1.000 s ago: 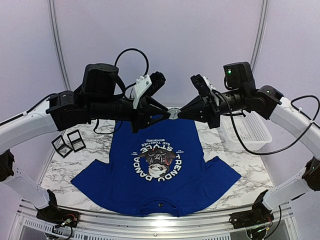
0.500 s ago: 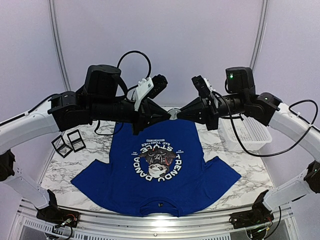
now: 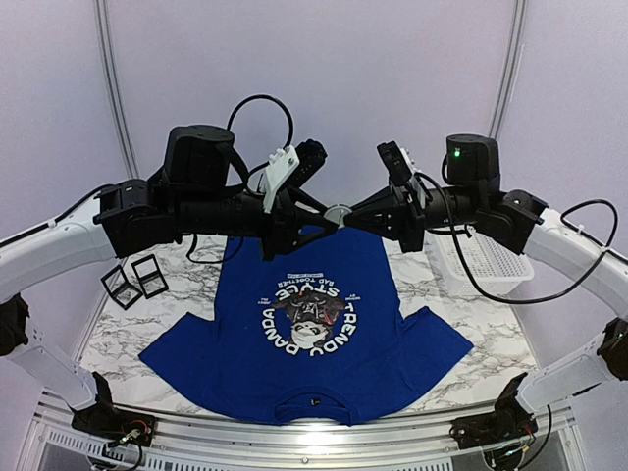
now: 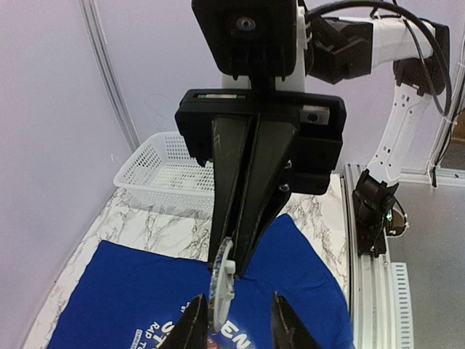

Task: Pin the brooch onto the clothing
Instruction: Open the brooch at the center of the board.

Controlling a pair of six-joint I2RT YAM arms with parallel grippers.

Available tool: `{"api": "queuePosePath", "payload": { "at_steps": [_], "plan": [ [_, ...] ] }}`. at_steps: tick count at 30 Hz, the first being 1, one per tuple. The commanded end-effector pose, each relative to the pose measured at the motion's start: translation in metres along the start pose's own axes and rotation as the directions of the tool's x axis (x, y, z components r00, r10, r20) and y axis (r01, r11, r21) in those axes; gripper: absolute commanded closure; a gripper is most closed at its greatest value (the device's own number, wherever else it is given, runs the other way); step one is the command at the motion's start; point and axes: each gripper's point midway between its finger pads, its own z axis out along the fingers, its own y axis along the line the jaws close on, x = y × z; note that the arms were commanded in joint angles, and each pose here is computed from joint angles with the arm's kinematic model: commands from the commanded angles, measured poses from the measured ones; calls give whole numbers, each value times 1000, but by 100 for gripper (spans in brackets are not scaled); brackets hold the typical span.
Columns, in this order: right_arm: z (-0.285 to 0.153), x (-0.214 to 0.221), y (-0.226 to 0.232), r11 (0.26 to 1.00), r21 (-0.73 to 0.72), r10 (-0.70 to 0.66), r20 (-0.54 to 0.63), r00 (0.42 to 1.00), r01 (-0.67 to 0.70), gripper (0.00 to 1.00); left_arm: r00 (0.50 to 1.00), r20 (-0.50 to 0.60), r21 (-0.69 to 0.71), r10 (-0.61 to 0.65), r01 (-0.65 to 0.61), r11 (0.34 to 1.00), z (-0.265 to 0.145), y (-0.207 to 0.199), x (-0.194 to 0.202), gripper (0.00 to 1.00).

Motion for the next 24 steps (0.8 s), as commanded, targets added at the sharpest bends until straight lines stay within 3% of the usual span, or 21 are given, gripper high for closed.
{"api": "queuePosePath", "payload": {
  "at_steps": [1,7,10,24],
  "plan": [
    [-3,-14,-8,999,51,15,61,998,-18,100,998,58,-51,-6,9,999,-6,8,-15,68],
    [-1,-15,-8,997,67,21,68,998,-25,100,998,58,-97,-12,17,995,-5,16,-14,73],
    [-1,-18,-8,997,74,22,78,997,-28,100,999,44,-120,-13,18,993,-2,21,-10,66],
    [4,-20,-4,997,68,19,78,997,-24,100,999,41,-168,-16,23,986,4,31,-13,64]
  ]
}}
